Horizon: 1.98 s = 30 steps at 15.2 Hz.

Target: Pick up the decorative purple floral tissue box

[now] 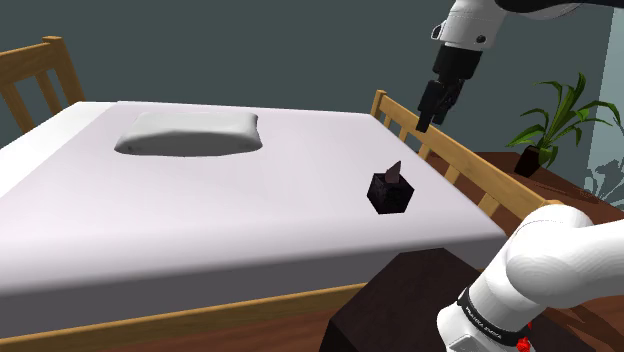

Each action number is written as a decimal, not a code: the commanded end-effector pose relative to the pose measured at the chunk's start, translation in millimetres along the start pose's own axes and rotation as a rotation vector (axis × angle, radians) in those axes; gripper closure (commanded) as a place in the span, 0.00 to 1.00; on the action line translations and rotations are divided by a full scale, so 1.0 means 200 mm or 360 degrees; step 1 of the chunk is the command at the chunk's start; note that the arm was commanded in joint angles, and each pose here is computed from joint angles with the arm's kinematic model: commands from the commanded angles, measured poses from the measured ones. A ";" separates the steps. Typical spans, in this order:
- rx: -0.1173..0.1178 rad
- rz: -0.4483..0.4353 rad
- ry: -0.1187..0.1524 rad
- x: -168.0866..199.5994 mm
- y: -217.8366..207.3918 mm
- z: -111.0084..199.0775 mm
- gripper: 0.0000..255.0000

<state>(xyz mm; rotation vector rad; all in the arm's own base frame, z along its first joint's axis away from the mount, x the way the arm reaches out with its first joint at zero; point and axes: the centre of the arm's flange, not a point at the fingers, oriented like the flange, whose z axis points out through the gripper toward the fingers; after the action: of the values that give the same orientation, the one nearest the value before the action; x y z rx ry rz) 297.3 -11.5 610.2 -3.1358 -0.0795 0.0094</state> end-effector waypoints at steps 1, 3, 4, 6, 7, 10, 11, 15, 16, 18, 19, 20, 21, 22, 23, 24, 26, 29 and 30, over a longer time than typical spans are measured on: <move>0.0000 0.0000 0.0000 0.00 0.00 0.00 0.00; -0.0001 -0.0092 0.0002 0.00 0.10 0.09 0.00; -0.0002 -0.0138 0.0003 0.00 0.15 0.13 0.00; -0.0003 -0.0230 0.0005 0.01 0.24 0.22 0.00; -0.0004 -0.0276 0.0006 0.01 0.29 0.26 0.00; -0.0006 -0.0414 0.0009 0.04 0.44 0.39 0.00; -0.0006 -0.0460 0.0009 0.05 0.49 0.44 0.00; -0.0009 -0.0644 0.0013 0.11 0.67 0.61 0.00; -0.0009 -0.0690 0.0014 0.12 0.72 0.66 0.00; -0.0011 -0.0782 0.0016 0.16 0.81 0.74 0.00; -0.0011 -0.0828 0.0017 0.19 0.85 0.79 0.00; -0.0012 -0.0874 0.0018 0.21 0.90 0.83 0.00; -0.0012 -0.0920 0.0019 0.23 0.94 0.87 0.00; -0.0013 -0.0966 0.0020 0.26 0.98 0.92 0.00; -0.0014 -0.1012 0.0021 0.29 1.02 0.96 0.00; -0.0014 -0.1058 0.0022 0.32 1.07 1.00 0.00; -0.0016 -0.1150 0.0024 0.38 1.14 1.09 0.00; -0.0017 -0.1288 0.0027 0.47 1.26 1.22 0.00; -0.0017 -0.1293 0.0027 0.48 1.26 1.23 0.00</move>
<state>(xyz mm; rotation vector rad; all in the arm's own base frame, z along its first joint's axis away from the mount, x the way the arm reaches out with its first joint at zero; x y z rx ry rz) 399.0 -252.5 367.2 -2.8659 -1.2860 -0.0195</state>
